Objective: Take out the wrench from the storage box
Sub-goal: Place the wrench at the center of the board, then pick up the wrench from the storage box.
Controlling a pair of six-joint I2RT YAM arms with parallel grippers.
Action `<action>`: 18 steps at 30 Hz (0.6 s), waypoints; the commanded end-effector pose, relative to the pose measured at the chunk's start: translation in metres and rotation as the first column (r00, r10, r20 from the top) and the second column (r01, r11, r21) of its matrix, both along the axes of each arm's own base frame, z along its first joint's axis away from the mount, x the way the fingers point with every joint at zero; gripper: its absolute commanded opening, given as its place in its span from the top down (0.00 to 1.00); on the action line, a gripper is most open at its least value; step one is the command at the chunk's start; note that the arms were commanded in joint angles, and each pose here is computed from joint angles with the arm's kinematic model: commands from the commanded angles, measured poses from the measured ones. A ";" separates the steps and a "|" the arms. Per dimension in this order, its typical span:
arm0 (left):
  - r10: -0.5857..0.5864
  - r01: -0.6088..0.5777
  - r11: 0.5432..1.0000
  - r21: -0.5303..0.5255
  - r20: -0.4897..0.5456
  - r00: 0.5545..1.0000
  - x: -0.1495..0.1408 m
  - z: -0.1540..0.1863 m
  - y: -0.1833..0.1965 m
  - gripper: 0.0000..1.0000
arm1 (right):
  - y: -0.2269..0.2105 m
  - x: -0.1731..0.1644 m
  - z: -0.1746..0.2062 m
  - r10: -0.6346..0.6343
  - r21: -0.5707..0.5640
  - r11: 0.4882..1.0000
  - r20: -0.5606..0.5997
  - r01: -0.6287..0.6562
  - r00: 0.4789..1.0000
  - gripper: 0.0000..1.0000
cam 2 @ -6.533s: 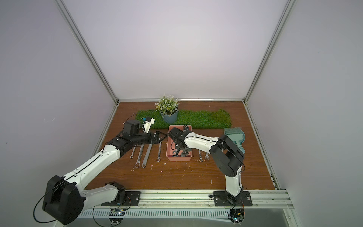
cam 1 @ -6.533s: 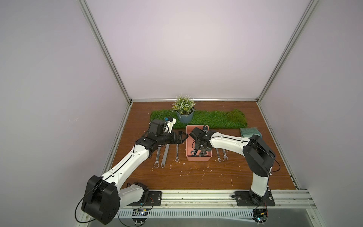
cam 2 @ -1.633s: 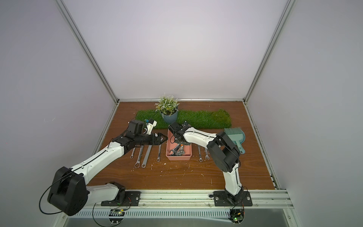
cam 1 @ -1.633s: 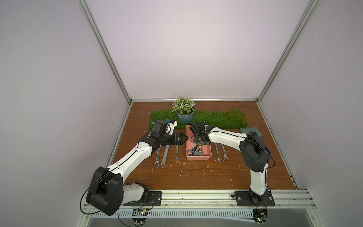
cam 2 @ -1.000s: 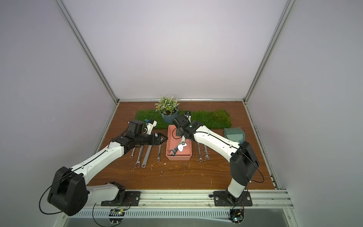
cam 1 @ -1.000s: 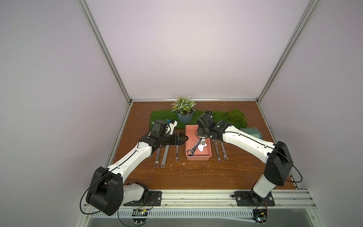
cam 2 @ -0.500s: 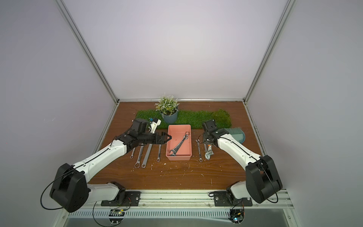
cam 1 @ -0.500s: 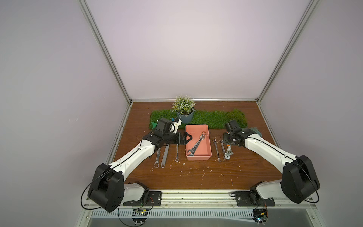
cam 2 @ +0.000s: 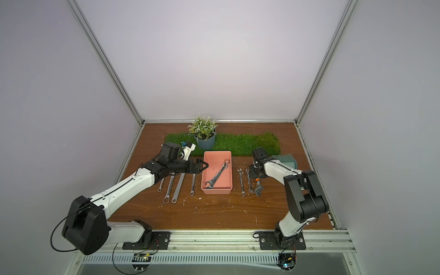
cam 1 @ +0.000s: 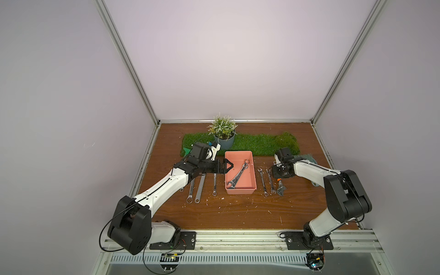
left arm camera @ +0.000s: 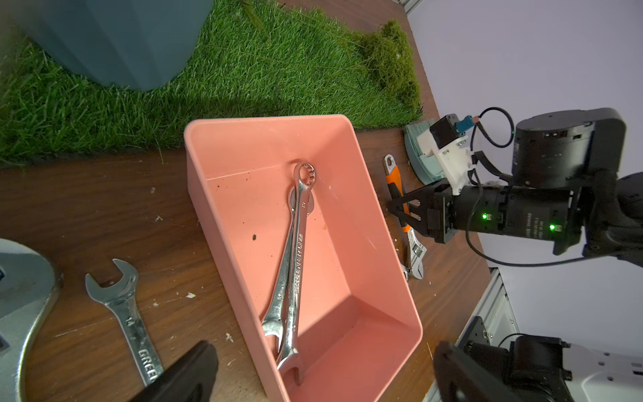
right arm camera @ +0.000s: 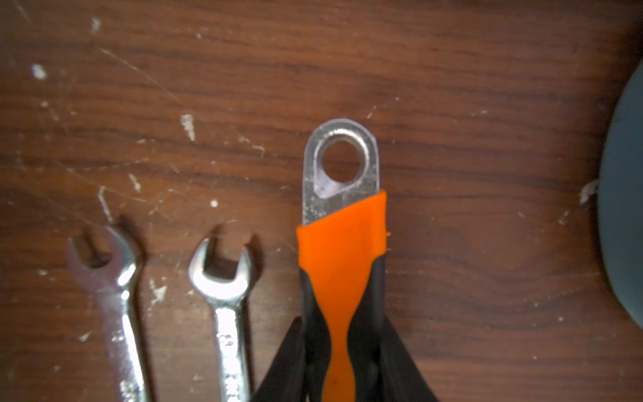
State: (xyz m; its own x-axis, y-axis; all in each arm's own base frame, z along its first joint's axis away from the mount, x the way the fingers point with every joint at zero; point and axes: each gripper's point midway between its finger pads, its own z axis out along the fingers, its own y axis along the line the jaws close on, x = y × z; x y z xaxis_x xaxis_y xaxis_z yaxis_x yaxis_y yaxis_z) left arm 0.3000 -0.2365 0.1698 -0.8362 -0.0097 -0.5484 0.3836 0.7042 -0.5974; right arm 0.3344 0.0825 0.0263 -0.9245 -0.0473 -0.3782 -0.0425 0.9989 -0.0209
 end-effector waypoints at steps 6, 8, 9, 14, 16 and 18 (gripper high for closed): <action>0.002 -0.002 1.000 0.020 -0.009 1.000 0.001 0.000 -0.001 0.00 | -0.002 0.011 0.018 -0.004 0.016 1.000 0.068 0.003 0.998 0.57; 0.002 -0.002 1.000 0.023 -0.009 1.000 0.002 0.001 -0.001 0.00 | -0.001 0.014 0.033 -0.009 0.026 1.000 0.094 0.007 0.996 0.50; 0.002 -0.002 1.000 0.026 -0.005 1.000 0.002 0.002 -0.001 0.00 | 0.001 0.016 0.044 -0.010 0.038 0.999 0.113 0.006 0.994 0.48; 0.002 -0.002 0.999 0.044 0.004 1.000 0.003 0.003 0.001 0.00 | 0.037 0.018 0.108 -0.017 0.184 0.983 0.205 -0.022 0.979 0.41; 0.005 -0.005 0.999 0.048 0.006 1.000 0.004 0.003 0.003 0.00 | 0.070 0.013 0.131 -0.026 0.272 0.961 0.237 -0.040 0.971 0.40; 0.009 -0.009 0.999 0.051 0.008 1.000 0.005 0.003 0.007 0.00 | 0.102 0.006 0.147 -0.053 0.343 0.939 0.250 -0.037 0.967 0.40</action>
